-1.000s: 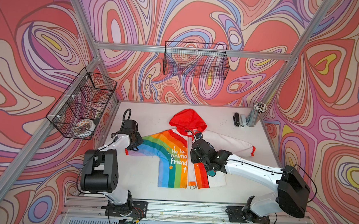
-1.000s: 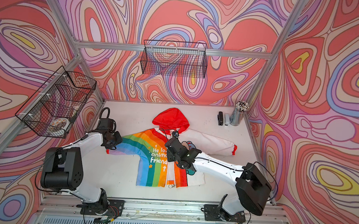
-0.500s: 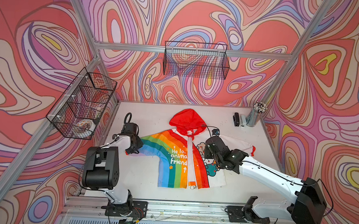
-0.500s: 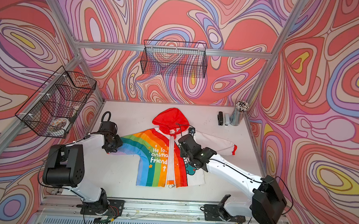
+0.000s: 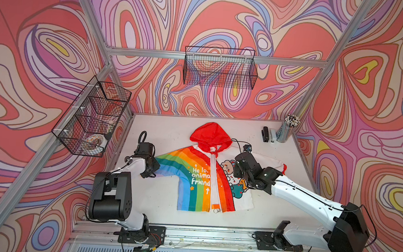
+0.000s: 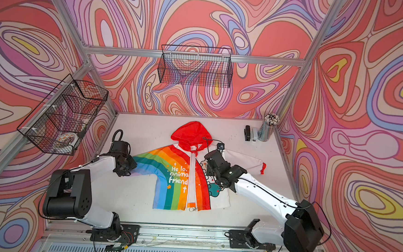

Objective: Unzip the jacket
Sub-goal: Smooth out the jacket at the center of the board.

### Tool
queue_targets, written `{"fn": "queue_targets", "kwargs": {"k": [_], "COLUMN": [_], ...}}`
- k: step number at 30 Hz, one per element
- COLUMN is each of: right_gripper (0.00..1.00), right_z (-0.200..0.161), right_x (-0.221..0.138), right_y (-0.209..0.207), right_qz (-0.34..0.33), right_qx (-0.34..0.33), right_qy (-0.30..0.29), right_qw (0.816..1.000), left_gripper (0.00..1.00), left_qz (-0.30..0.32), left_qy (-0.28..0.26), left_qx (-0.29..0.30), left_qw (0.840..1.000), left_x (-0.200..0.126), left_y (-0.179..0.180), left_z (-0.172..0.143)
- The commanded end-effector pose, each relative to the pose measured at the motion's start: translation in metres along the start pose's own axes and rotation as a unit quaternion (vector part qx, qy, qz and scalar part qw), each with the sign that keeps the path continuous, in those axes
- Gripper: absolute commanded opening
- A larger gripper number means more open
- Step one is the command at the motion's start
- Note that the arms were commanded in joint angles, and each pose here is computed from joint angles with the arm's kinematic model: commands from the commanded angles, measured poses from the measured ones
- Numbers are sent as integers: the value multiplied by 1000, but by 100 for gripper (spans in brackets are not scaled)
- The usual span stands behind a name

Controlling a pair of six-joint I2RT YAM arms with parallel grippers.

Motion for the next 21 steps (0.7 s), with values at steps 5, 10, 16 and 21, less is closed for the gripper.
{"fn": "queue_targets", "kwargs": {"k": [5, 10, 16, 21], "right_gripper": [68, 98, 98, 98], "right_z": [13, 35, 50, 60], "right_x": [-5, -21, -34, -39], "right_y": [-5, -15, -37, -68], "right_qz": [3, -12, -67, -173], "right_qx": [21, 51, 66, 43], "right_qy": [-21, -76, -139, -156], "right_qw": [1000, 996, 986, 972], "left_gripper": [72, 96, 100, 100], "left_qz": [-49, -118, -186, -223], "left_qy": [-42, -83, -151, -221], "left_qx": [5, 35, 129, 179], "left_qw": [998, 989, 962, 932], "left_x": [-45, -96, -156, -181], "left_y": [-15, -32, -51, -48], "left_z": [18, 28, 12, 1]}}
Point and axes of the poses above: each gripper's point midway between its finger pads, its own x axis out along the fingers, its own y axis along the line the jaws close on, z = x × y, the point moved 4 cm from there along -x, back along the fingers, and after that the axes turned 12 degrees about -x, right-handed, at the moved point
